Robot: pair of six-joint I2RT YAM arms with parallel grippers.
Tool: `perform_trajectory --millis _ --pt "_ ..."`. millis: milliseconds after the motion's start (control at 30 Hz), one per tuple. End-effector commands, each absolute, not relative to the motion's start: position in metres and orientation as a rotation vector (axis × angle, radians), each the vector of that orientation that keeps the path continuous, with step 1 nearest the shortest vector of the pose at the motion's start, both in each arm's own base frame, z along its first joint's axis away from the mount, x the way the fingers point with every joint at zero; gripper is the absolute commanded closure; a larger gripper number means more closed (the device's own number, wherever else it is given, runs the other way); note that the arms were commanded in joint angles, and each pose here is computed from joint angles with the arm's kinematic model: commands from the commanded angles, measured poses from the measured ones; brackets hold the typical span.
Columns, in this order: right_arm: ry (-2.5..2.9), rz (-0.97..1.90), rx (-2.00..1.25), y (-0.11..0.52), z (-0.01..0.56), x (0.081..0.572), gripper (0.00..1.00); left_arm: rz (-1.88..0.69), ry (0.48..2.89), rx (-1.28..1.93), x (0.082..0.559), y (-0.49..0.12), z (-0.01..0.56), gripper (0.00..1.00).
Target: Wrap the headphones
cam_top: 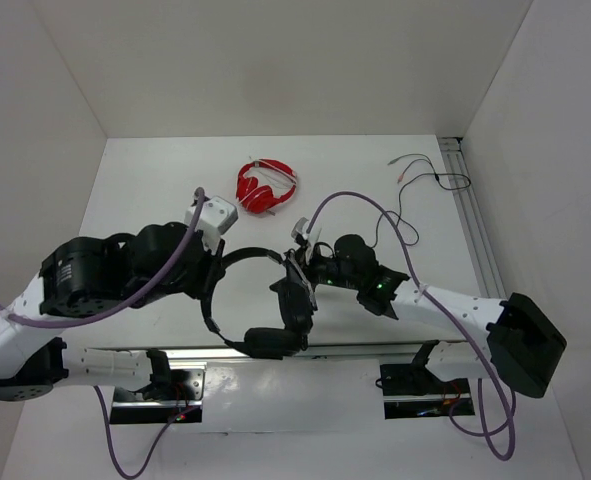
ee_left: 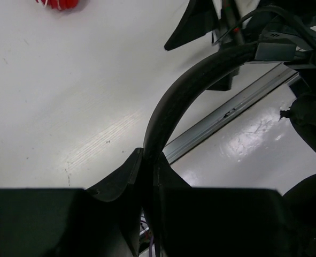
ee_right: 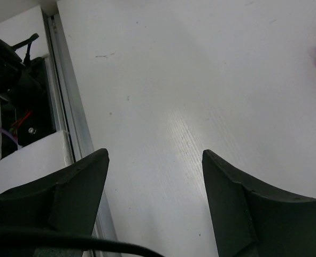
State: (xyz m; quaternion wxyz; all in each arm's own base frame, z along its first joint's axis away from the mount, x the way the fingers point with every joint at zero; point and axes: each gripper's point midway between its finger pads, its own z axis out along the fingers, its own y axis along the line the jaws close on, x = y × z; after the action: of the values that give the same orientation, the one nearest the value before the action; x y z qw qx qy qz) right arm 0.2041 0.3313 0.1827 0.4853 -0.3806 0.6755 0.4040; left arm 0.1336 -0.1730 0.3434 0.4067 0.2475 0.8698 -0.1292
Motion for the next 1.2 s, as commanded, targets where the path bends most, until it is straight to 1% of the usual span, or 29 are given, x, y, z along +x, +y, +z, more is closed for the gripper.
perform_trajectory --millis 0,133,267,333,367,467,567,600,700,733,767,833,900,933,1000,1067,1100,1133,1167 --pt "1.521 1.055 -0.920 0.345 0.204 0.207 0.22 -0.529 2.114 0.516 0.131 -0.187 0.378 1.00" --pt "1.537 1.048 -0.899 0.349 0.192 0.220 0.22 -0.568 2.100 0.497 0.130 -0.189 0.387 1.00" --pt "1.571 1.082 -0.885 0.350 0.171 0.232 0.23 -0.610 2.071 0.394 0.132 -0.183 0.406 1.00" --pt "1.581 1.107 -0.864 0.348 0.162 0.236 0.23 -0.663 2.032 0.283 0.133 -0.172 0.425 1.00" --pt "1.620 1.124 -0.869 0.348 0.143 0.232 0.23 -0.668 2.003 0.228 0.137 -0.168 0.432 1.00" --pt "1.623 1.185 -0.852 0.354 0.131 0.230 0.26 -0.751 1.926 0.077 0.139 -0.153 0.456 1.00" --pt "1.662 1.231 -0.852 0.360 0.107 0.224 0.36 -0.775 1.865 -0.088 0.147 -0.137 0.469 1.00" --pt "1.661 1.249 -0.856 0.363 0.101 0.219 0.43 -0.766 1.840 -0.161 0.153 -0.132 0.473 1.00" --pt "1.687 1.240 -0.814 0.357 0.089 0.213 0.48 -0.715 1.796 -0.271 0.162 -0.117 0.475 1.00" --pt "1.661 1.249 -0.804 0.356 0.094 0.213 0.51 -0.704 1.781 -0.308 0.165 -0.113 0.477 1.00" --pt "1.678 1.263 -0.807 0.357 0.088 0.207 0.59 -0.684 1.768 -0.326 0.168 -0.111 0.479 1.00" --pt "1.687 1.248 -0.795 0.355 0.085 0.205 0.68 -0.601 1.727 -0.384 0.178 -0.102 0.485 1.00" --pt "1.728 1.219 -0.779 0.353 0.076 0.204 0.70 -0.540 1.677 -0.436 0.184 -0.089 0.498 1.00" --pt "1.751 1.200 -0.791 0.352 0.070 0.199 0.70 -0.504 1.671 -0.436 0.188 -0.092 0.500 1.00" --pt "1.778 1.180 -0.792 0.353 0.064 0.192 0.79 -0.437 1.619 -0.480 0.193 -0.078 0.512 1.00" --pt "1.776 1.125 -0.754 0.353 0.068 0.190 0.95 -0.348 1.592 -0.474 0.199 -0.077 0.517 1.00" --pt "1.796 1.100 -0.747 0.348 0.064 0.185 0.99 -0.327 1.539 -0.533 0.201 -0.068 0.527 1.00" --pt "1.796 1.039 -0.696 0.344 0.071 0.189 1.00 -0.294 1.516 -0.546 0.204 -0.067 0.530 1.00" --pt "1.794 1.037 -0.721 0.347 0.072 0.173 1.00 -0.160 1.527 -0.466 0.208 -0.069 0.521 1.00"
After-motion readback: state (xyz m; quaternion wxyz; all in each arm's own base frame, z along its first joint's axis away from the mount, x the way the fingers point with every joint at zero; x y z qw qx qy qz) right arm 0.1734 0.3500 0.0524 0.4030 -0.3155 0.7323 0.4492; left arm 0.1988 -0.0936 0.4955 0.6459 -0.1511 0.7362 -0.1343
